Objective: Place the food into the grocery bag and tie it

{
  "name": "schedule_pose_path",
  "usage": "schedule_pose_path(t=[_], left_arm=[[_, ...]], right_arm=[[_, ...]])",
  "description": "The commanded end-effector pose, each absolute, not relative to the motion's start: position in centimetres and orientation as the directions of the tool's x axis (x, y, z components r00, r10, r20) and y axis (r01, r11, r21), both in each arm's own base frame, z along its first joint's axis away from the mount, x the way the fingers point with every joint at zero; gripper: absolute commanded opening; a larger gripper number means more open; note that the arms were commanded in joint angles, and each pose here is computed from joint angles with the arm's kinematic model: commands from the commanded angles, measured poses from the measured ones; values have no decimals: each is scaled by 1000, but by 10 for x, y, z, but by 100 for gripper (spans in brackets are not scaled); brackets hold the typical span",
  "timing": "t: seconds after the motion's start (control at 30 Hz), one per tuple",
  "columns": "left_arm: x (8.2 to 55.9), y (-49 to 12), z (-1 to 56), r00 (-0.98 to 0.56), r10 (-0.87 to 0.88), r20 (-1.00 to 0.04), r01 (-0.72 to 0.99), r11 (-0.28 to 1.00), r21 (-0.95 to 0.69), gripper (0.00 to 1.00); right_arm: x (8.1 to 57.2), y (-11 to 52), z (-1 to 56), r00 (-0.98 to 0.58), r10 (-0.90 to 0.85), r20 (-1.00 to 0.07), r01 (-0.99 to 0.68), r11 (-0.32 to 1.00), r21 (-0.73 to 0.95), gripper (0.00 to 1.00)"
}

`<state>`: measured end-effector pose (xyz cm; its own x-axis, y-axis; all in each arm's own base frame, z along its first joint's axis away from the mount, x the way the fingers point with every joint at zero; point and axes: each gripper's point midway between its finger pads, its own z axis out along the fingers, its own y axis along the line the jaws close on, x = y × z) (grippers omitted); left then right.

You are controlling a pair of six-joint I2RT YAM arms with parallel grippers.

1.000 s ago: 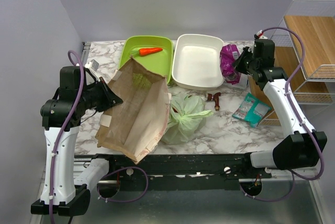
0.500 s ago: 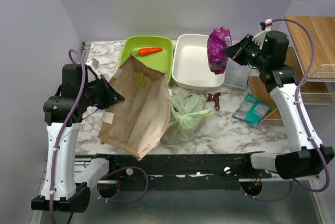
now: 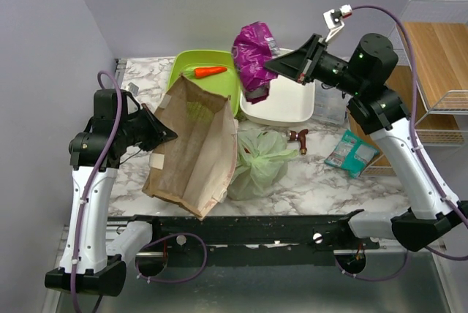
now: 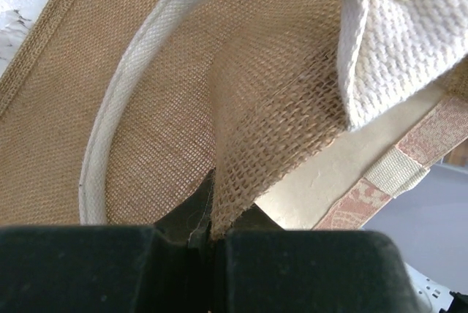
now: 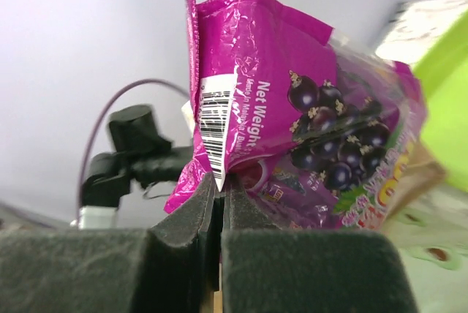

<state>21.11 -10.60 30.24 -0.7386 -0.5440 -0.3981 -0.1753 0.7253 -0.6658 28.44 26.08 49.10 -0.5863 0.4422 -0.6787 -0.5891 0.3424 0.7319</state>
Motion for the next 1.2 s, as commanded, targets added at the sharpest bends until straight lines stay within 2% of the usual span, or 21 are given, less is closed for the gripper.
schedule_pose_path(t=[0.0,0.27,0.5,0.8,0.97,1.17], left_arm=[[225,-113,314,-699,-597,-393,-161,667,-727,0],[233,-112,301,-658,-659,-365,-204,622,-756,0],[234,-105,272,-649,-685,-332,-257,608,-751,0],[239,-83,251,-603,-734,-313,-334,588,-737,0],[245,-72,257,-566,-757,-326,-357,581,-731,0],[253,-68,262,-535,-790,-300,-377,541,-752,0]], right_arm=[[245,290,548,-537,446,-716,-745,146,650,1],[207,377,517,-628,304,-716,-744,35,667,1],[189,422,501,-674,274,-686,-720,-35,693,1],[147,443,536,-649,230,-725,-760,-215,613,1],[152,449,527,-658,228,-718,-753,-199,627,1],[174,466,470,-705,220,-674,-703,-100,704,1]])
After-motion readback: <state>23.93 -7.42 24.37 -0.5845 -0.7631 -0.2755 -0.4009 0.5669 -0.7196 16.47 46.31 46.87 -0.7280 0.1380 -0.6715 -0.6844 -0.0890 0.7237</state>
